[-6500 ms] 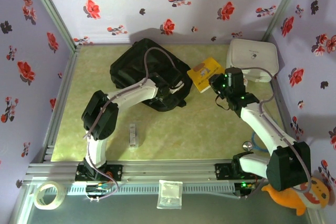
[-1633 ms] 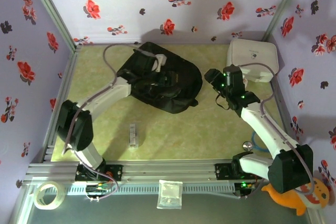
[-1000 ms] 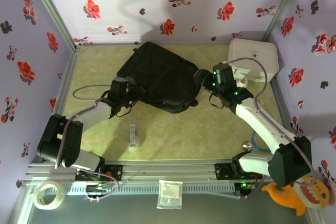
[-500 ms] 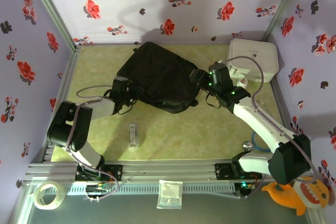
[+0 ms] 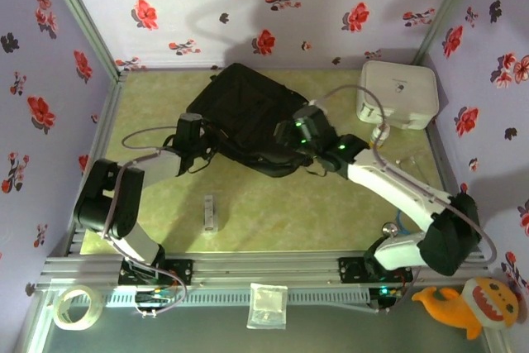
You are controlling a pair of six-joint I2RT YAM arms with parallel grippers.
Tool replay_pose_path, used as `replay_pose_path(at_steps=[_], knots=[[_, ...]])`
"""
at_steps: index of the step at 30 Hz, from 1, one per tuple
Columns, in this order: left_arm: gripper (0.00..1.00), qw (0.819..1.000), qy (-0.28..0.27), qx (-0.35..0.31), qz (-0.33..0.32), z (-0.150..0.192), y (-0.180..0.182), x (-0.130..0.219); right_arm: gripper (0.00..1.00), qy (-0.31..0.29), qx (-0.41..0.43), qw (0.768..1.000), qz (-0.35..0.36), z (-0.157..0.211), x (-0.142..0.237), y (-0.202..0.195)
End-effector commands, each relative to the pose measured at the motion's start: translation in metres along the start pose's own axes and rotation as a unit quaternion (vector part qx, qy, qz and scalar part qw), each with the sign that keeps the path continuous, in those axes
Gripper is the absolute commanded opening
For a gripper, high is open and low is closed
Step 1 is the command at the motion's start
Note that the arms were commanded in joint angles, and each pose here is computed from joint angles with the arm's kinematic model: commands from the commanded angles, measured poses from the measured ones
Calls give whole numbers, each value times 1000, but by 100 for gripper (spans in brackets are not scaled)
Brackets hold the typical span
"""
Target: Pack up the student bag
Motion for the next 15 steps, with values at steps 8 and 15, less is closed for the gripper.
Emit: replay_pose_path(at_steps=[8, 15], knots=[[0, 990, -21, -45, 134, -10, -102, 31, 62, 40, 55, 997, 21, 43, -29, 24], [0, 989, -13, -53, 140, -6, -105, 30, 62, 37, 10, 999, 31, 35, -51, 25]])
Point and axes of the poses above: each hand's point on the last joint's axis, 136 mm out from that joint toward the fingers, its own x axis back along the fingers, its own y axis along the line the jaws close on, z = x × y, the point moved 5 cm from there along x, back along the fingers, and after that the axes turned 3 degrees about -x, right-handed, at the moved point
